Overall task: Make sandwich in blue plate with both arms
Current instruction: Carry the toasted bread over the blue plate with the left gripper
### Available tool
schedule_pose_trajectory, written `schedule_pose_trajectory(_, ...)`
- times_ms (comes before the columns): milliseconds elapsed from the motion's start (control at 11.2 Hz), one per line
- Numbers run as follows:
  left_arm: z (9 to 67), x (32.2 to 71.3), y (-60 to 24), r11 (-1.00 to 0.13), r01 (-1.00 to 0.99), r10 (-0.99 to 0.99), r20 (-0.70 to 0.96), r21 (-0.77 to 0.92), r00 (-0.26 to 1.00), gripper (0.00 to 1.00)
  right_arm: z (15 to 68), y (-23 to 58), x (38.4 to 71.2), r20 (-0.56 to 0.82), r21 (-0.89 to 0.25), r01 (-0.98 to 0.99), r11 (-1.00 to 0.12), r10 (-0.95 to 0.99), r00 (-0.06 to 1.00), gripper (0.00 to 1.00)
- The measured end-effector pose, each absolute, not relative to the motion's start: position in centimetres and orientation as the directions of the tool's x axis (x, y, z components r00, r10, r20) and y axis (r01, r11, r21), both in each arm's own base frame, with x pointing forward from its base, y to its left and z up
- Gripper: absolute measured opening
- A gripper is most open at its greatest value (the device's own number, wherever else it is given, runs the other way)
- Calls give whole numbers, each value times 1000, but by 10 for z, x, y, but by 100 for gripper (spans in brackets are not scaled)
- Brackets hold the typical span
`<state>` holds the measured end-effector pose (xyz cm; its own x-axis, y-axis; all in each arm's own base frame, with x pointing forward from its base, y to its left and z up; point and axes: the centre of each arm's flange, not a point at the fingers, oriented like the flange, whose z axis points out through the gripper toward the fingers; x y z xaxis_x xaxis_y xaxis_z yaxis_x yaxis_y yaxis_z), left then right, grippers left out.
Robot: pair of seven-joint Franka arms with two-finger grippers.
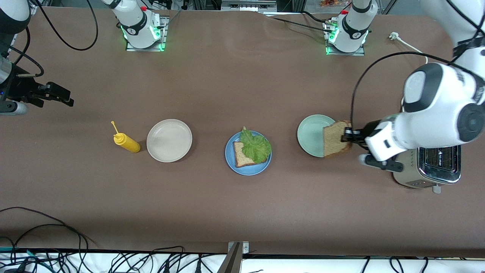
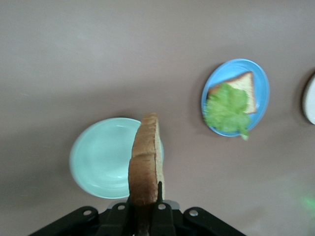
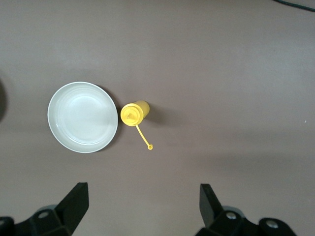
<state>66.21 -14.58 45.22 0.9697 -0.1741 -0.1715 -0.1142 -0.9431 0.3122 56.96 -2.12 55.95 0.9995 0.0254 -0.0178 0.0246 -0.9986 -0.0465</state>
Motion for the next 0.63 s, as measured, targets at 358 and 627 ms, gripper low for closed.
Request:
schedule_pose_trajectory(358, 427, 660, -213, -885, -36, -148, -209, 464, 967, 11, 560, -20, 570, -18, -47, 39, -998, 40, 999, 100)
schedule_pose_trajectory(627, 413, 655, -268, -869, 37, -88, -229, 494, 970, 11, 563, -20, 569, -22, -47, 38, -998, 39, 999, 100)
